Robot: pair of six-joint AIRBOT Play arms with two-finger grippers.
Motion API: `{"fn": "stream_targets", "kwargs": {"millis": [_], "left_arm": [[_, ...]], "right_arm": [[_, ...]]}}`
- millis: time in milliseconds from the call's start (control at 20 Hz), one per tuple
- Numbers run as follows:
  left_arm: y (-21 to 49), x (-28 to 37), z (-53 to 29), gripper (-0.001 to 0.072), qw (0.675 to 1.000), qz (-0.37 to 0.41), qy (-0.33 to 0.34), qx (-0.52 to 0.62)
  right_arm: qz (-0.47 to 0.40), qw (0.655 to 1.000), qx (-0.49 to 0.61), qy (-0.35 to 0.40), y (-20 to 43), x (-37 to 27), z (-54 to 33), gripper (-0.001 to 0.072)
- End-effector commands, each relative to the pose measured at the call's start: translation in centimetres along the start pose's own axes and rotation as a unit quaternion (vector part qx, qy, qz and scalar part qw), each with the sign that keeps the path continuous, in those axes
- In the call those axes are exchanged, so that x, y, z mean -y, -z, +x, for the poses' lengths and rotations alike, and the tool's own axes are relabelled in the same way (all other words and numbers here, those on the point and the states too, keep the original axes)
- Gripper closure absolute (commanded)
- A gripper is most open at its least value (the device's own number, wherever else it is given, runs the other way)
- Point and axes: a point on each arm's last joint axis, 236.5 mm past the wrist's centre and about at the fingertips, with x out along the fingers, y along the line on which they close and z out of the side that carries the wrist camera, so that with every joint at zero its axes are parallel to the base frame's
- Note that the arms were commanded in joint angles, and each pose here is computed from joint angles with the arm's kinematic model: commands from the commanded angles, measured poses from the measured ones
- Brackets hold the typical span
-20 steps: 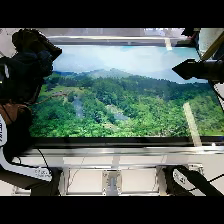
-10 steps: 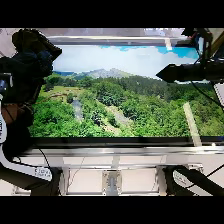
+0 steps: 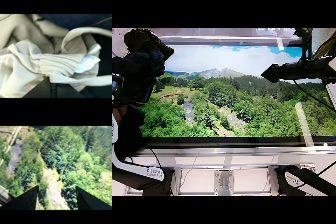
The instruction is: Fold the clothes and pants, and hang the long-sleeved shirts on hangers.
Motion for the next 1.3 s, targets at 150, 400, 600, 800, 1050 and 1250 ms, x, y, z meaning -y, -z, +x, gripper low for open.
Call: {"fn": "stream_targets", "kwargs": {"millis": [150,400,600,800,1050,1250], "left_arm": [[-4.4,8.8,-21.2,0.0692,0.951,-0.032,0.206,0.23],[1.2,19.0,-51.6,0.0694,0.716,0.013,0.512,0.474],[11.8,31.2,-61.2,0.0693,0.618,0.133,0.643,0.432],[20.8,44.4,-64.8,0.0694,0.565,0.181,0.724,0.351],[26.2,53.4,-69.3,0.0695,0.505,0.251,0.763,0.314],[22.7,55.4,-72.8,0.0695,0.477,0.241,0.774,0.339]], "right_arm": [[-0.031,0.99,-0.04,0.132,0.2,4.5,-9.7,0.0281],[-0.042,0.938,0.1,0.33,-3.7,8.6,-24.5,0.028],[-0.028,0.895,0.18,0.406,-4.7,9.9,-30.8,0.0279],[0.007,0.892,0.157,0.424,-3.3,12.9,-30.7,0.0279],[0.038,0.908,0.109,0.404,-2.6,17.1,-26.7,0.028],[0.058,0.915,0.079,0.391,-2.2,20.0,-24.0,0.0279]]}}
